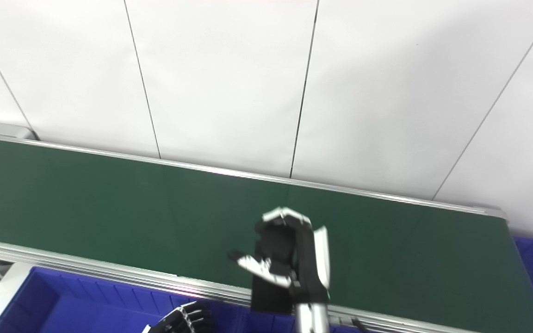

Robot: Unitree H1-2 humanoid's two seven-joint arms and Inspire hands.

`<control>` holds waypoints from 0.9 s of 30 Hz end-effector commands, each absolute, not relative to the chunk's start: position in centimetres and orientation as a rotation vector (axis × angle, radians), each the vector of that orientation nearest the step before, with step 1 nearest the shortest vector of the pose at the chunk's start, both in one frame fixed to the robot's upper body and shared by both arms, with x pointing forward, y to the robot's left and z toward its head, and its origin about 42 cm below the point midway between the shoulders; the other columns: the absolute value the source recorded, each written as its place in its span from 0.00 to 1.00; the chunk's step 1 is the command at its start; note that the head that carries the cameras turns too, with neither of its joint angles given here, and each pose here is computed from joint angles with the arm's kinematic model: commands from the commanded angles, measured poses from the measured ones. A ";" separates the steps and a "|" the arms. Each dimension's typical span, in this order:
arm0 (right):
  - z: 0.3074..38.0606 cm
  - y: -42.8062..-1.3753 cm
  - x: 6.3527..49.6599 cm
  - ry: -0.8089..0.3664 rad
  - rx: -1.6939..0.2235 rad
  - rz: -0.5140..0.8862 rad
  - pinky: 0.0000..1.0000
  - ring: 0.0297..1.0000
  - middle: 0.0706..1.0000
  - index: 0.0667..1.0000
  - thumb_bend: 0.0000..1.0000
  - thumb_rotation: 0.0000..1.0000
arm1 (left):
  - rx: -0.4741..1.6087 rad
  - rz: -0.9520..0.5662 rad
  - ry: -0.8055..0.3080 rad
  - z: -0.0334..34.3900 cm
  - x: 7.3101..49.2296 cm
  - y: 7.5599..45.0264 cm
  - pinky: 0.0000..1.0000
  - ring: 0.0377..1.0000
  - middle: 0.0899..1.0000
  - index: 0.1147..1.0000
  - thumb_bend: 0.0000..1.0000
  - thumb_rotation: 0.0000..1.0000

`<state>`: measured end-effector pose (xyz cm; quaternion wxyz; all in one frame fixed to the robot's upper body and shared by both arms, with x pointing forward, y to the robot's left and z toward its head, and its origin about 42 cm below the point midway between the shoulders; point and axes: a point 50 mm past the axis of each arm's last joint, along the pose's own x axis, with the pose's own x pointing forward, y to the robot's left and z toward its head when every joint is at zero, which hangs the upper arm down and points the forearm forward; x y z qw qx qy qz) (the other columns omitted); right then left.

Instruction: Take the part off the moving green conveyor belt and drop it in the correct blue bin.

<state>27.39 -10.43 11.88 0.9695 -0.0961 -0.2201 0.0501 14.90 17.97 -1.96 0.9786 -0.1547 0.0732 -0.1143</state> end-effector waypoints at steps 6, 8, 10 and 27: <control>10.1 -13.0 23.6 -0.411 -0.224 0.027 0.08 0.09 0.43 0.08 0.55 0.00 | -0.300 -0.237 0.108 -0.3 15.3 19.4 0.68 0.66 0.67 0.69 0.57 0.00; 9.3 -13.6 22.4 -0.379 -0.229 0.006 0.07 0.08 0.43 0.07 0.55 0.00 | -0.293 -0.239 0.110 -0.1 15.4 19.7 0.67 0.66 0.67 0.69 0.60 0.00; 8.7 -14.1 21.3 -0.344 -0.216 -0.015 0.07 0.08 0.43 0.07 0.55 0.00 | -0.290 -0.239 0.108 0.3 15.5 20.0 0.67 0.66 0.67 0.68 0.61 0.00; 3.6 -19.4 16.2 -0.072 -0.243 -0.220 0.06 0.06 0.05 0.05 0.56 0.00 | -0.303 -0.259 0.117 1.7 16.2 20.9 0.69 0.65 0.66 0.67 0.65 0.00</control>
